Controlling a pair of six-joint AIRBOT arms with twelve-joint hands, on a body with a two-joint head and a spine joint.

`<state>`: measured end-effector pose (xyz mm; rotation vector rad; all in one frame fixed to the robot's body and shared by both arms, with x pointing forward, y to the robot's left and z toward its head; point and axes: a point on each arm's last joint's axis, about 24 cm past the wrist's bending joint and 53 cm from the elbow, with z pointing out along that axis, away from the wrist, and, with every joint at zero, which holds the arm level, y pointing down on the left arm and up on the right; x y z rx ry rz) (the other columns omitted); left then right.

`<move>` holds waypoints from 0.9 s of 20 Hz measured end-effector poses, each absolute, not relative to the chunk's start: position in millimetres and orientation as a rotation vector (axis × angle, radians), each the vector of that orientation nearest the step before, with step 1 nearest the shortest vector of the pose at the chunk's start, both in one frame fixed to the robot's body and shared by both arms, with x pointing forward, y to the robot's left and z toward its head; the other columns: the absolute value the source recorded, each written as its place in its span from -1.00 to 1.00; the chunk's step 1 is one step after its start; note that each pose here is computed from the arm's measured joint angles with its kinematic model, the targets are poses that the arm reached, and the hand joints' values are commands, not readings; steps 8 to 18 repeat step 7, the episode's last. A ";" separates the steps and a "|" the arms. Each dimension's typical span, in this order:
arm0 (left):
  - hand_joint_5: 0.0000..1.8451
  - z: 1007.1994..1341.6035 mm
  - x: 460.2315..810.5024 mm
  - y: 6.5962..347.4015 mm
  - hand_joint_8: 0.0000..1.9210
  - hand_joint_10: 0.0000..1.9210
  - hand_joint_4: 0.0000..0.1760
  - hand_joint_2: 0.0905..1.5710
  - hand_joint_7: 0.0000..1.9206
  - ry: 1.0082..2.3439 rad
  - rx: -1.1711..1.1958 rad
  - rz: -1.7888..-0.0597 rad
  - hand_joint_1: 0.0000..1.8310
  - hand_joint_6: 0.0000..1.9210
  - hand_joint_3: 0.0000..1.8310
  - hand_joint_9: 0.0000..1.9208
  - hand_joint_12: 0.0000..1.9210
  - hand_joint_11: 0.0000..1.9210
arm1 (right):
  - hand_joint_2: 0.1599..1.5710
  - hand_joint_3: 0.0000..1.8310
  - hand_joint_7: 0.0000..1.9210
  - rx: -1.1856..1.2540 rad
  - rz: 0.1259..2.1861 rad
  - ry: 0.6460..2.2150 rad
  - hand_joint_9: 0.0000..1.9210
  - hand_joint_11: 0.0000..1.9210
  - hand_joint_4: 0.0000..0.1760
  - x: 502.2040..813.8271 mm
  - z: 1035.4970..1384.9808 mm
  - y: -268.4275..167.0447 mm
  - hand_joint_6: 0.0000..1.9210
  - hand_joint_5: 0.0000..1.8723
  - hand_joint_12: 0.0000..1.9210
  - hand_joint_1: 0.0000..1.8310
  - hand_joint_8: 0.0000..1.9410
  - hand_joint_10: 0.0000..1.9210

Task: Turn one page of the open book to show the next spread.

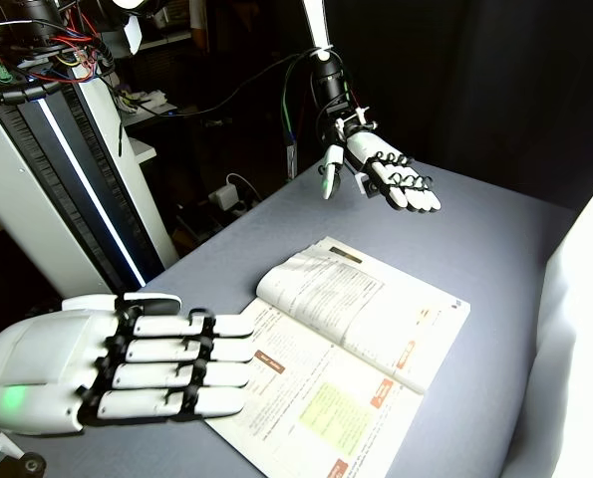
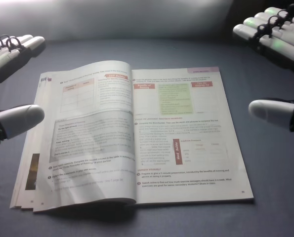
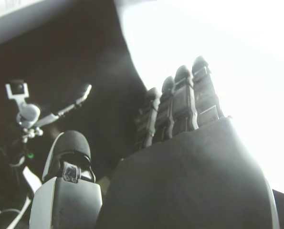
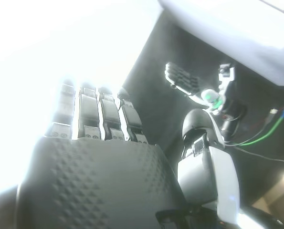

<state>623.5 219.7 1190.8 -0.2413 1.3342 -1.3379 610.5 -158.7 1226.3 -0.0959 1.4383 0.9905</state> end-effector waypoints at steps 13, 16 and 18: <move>-1.00 1206.1 619.4 224.7 -1.00 -1.00 -0.53 0.69 -1.00 1.263 -0.252 -1.367 -0.79 -1.00 -0.98 -1.00 -1.00 -1.00 | 0.70 -0.98 -1.00 -0.062 1.027 1.314 -1.00 -1.00 -0.04 601.2 1256.6 -170.7 -1.00 -1.00 -0.82 -0.97 -1.00 -1.00; -1.00 1206.1 619.4 224.7 -1.00 -1.00 -0.53 0.69 -1.00 1.263 -0.252 -1.367 -0.79 -1.00 -0.98 -1.00 -1.00 -1.00 | 0.70 -0.98 -1.00 -0.062 1.027 1.314 -1.00 -1.00 -0.04 601.2 1256.6 -170.7 -1.00 -1.00 -0.82 -0.97 -1.00 -1.00; -1.00 1206.1 619.4 224.7 -1.00 -1.00 -0.53 0.69 -1.00 1.263 -0.252 -1.367 -0.79 -1.00 -0.98 -1.00 -1.00 -1.00 | 0.70 -0.98 -1.00 -0.062 1.027 1.314 -1.00 -1.00 -0.04 601.2 1256.6 -170.7 -1.00 -1.00 -0.82 -0.97 -1.00 -1.00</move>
